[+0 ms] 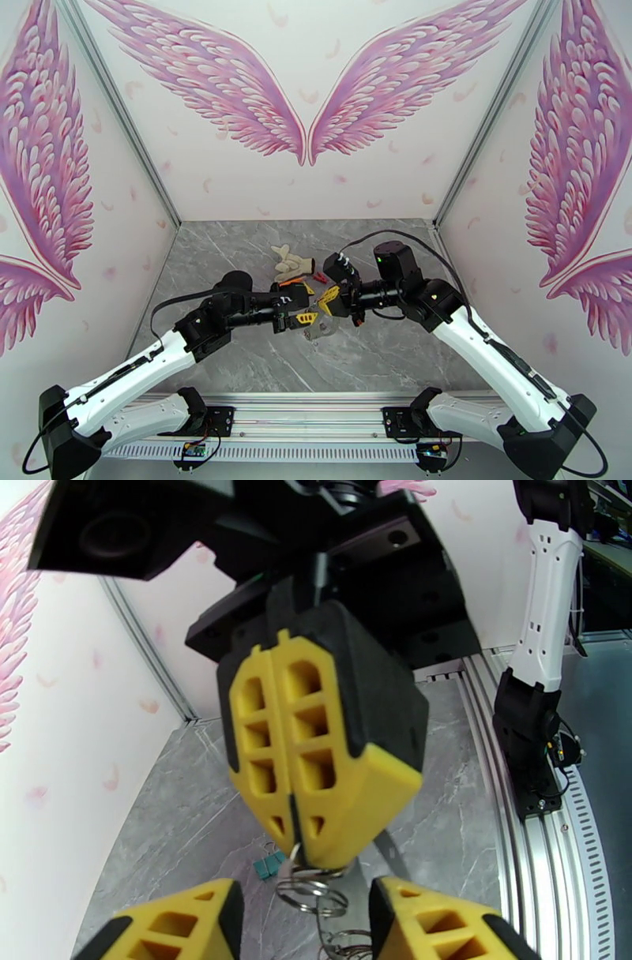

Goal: Remove the keys from the keyring

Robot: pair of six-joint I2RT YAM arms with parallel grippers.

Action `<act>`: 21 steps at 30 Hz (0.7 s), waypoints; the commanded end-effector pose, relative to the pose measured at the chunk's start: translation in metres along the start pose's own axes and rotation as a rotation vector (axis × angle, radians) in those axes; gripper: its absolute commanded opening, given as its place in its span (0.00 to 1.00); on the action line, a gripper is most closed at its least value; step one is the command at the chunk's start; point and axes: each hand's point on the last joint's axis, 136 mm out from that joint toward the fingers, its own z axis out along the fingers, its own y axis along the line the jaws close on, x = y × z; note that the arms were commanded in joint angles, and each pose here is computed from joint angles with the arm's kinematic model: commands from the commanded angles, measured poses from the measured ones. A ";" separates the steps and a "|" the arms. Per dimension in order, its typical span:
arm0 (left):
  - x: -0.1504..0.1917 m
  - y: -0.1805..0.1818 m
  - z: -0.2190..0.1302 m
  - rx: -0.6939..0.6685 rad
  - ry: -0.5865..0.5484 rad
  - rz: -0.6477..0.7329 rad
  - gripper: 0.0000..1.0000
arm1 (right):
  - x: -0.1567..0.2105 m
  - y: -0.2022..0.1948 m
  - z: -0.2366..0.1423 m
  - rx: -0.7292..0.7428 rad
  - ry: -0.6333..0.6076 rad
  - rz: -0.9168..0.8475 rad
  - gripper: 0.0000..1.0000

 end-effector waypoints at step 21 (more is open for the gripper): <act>0.004 0.011 0.008 -0.023 -0.003 -0.022 0.36 | -0.004 0.013 -0.004 -0.058 -0.033 -0.034 0.00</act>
